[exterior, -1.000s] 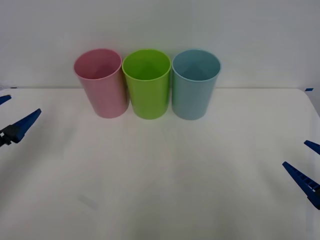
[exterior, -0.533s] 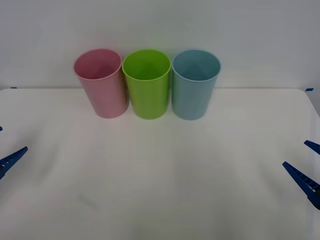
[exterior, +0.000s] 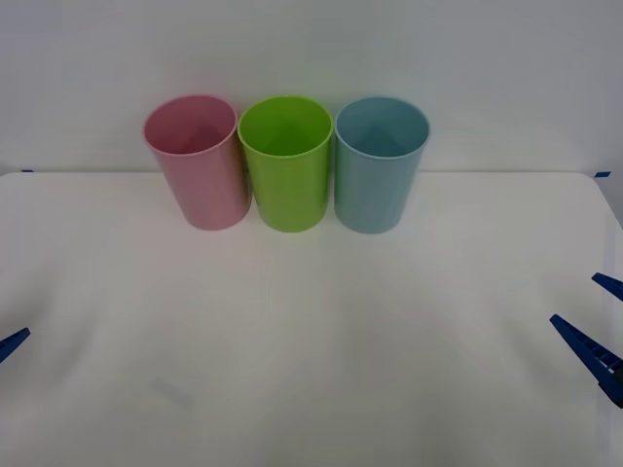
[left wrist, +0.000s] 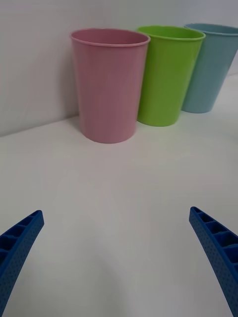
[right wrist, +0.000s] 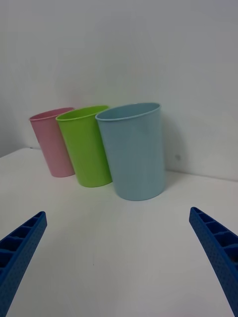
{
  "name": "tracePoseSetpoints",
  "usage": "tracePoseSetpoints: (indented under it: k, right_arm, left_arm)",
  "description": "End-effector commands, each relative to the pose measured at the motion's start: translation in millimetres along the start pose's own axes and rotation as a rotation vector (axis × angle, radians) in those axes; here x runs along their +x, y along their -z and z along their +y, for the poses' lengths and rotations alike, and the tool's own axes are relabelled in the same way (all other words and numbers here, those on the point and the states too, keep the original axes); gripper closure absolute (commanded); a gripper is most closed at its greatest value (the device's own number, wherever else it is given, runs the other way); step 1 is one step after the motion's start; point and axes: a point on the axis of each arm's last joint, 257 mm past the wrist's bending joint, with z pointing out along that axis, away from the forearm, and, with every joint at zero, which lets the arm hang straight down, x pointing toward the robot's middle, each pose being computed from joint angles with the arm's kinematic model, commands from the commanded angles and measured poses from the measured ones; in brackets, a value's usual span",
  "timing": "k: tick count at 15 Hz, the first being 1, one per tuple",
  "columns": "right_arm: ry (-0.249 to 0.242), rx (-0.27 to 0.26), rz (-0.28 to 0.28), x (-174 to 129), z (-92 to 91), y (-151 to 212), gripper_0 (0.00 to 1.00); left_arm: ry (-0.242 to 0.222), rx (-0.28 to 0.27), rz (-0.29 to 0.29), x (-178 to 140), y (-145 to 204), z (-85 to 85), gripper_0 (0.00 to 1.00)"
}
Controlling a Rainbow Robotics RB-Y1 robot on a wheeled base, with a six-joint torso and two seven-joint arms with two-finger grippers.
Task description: Grasp the object on the table and drop it into the matching bin: aluminum can to the light blue bin, PET bottle to the pink bin.
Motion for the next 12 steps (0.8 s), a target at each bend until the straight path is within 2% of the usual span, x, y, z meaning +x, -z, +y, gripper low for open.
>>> tracePoseSetpoints:
  k: [1,7,12]
  right_arm:
    - [0.0,0.0,0.0,0.0,0.0,0.0,0.0]
    - [0.0,0.0,0.0,0.0,0.0,0.0,0.0]
    - [0.0,0.0,0.0,0.0,0.0,0.0,0.0]
  left_arm:
    - [0.026,0.005,-0.005,1.3,1.5,-4.4,0.0]
    - [0.071,0.044,-0.001,6.1,-4.1,-21.3,0.0]
    - [0.075,0.044,0.001,7.2,-3.9,-21.9,0.0]
